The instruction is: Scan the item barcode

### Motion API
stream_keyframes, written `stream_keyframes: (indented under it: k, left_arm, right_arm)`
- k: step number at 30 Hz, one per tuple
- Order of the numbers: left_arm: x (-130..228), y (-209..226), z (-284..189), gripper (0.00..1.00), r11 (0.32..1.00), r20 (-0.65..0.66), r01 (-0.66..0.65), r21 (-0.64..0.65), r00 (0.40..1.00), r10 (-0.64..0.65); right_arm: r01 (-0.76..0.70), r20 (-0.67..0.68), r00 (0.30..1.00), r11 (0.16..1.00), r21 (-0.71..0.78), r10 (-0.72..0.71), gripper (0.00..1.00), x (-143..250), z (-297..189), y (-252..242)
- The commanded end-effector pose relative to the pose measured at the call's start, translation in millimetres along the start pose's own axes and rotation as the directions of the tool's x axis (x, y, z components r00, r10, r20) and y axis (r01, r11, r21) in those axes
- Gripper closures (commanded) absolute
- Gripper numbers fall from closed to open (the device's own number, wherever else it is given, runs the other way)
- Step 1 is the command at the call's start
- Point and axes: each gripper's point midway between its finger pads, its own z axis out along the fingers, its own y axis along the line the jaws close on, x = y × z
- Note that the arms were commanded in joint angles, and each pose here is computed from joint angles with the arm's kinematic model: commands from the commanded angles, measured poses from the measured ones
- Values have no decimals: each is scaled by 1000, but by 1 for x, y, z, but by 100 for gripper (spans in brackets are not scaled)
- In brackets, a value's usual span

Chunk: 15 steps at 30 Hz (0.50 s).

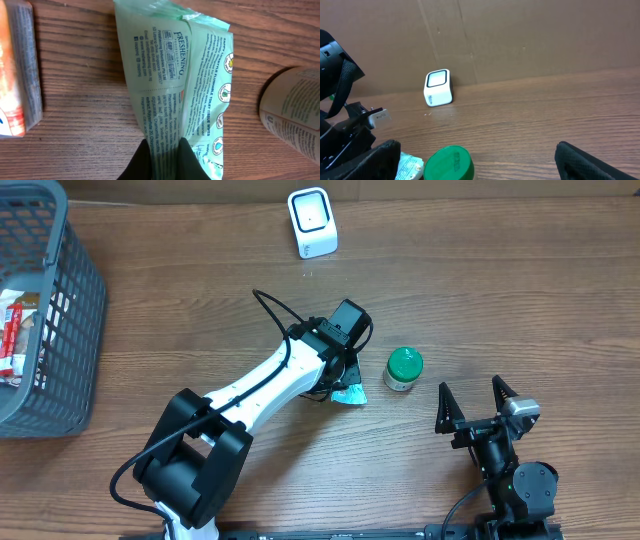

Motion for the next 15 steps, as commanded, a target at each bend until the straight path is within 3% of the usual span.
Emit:
stream_keyframes:
  k: [1, 5, 8, 15]
  left_arm:
    - [0, -2, -5, 91, 1000, 15, 1, 6, 1000, -1]
    - [0, -6, -5, 80, 999, 12, -46, 24, 999, 46]
    - [0, -25, -14, 67, 984, -14, -134, 119, 991, 136]
    - [-37, -12, -57, 64, 985, 39, -167, 41, 986, 165]
  right_arm:
    - [-4, 4, 1000, 1000, 12, 4, 0, 2, 0, -3]
    - [-4, 4, 1000, 1000, 12, 4, 0, 2, 0, -3]
    - [-4, 4, 1000, 1000, 12, 4, 0, 2, 0, -3]
    - [-4, 4, 1000, 1000, 12, 4, 0, 2, 0, -3]
